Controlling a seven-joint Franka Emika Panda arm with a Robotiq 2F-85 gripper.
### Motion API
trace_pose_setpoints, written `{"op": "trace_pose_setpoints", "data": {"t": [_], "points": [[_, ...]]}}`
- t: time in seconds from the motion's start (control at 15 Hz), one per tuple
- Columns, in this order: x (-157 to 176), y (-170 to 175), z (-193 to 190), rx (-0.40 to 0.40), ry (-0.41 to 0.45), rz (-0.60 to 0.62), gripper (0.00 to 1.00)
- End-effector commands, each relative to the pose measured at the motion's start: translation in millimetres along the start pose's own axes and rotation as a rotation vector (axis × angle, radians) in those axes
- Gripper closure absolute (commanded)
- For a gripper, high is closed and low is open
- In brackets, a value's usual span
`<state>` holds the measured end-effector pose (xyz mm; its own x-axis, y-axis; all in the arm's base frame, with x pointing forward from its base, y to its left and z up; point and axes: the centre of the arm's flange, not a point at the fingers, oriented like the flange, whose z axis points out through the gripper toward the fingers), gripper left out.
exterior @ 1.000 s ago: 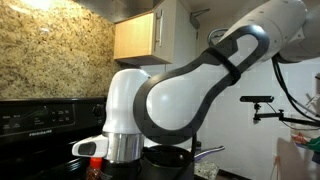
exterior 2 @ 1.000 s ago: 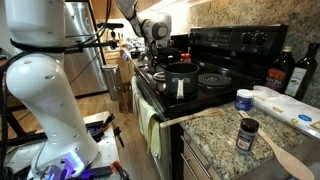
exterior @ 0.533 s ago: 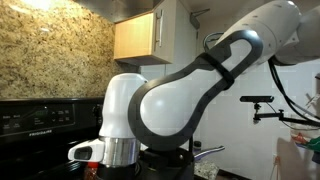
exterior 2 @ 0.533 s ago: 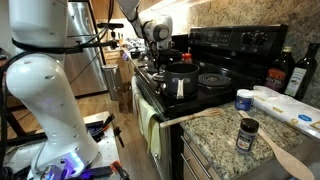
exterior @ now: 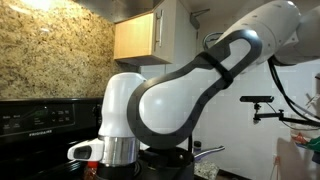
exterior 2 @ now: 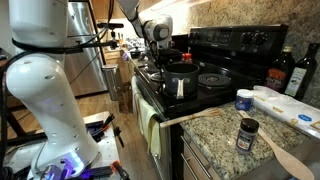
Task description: Put the lid on the pot
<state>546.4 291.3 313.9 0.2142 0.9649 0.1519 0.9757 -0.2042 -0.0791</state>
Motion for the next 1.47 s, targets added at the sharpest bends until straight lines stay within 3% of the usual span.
{"op": "trace_pose_setpoints", "data": {"t": [0.0, 0.67, 0.93, 1.4], "points": [[6.4, -4.6, -17.1, 0.023, -0.019, 0.009, 0.87], [12.5, -44.1, -123.8, -0.082, -0.018, 0.103, 0.87], [-23.8, -53.8, -172.1, -0.125, 0.064, 0.258, 0.87], [-135.2, -58.1, -228.5, -0.129, 0.233, 0.601, 0.88]]}}
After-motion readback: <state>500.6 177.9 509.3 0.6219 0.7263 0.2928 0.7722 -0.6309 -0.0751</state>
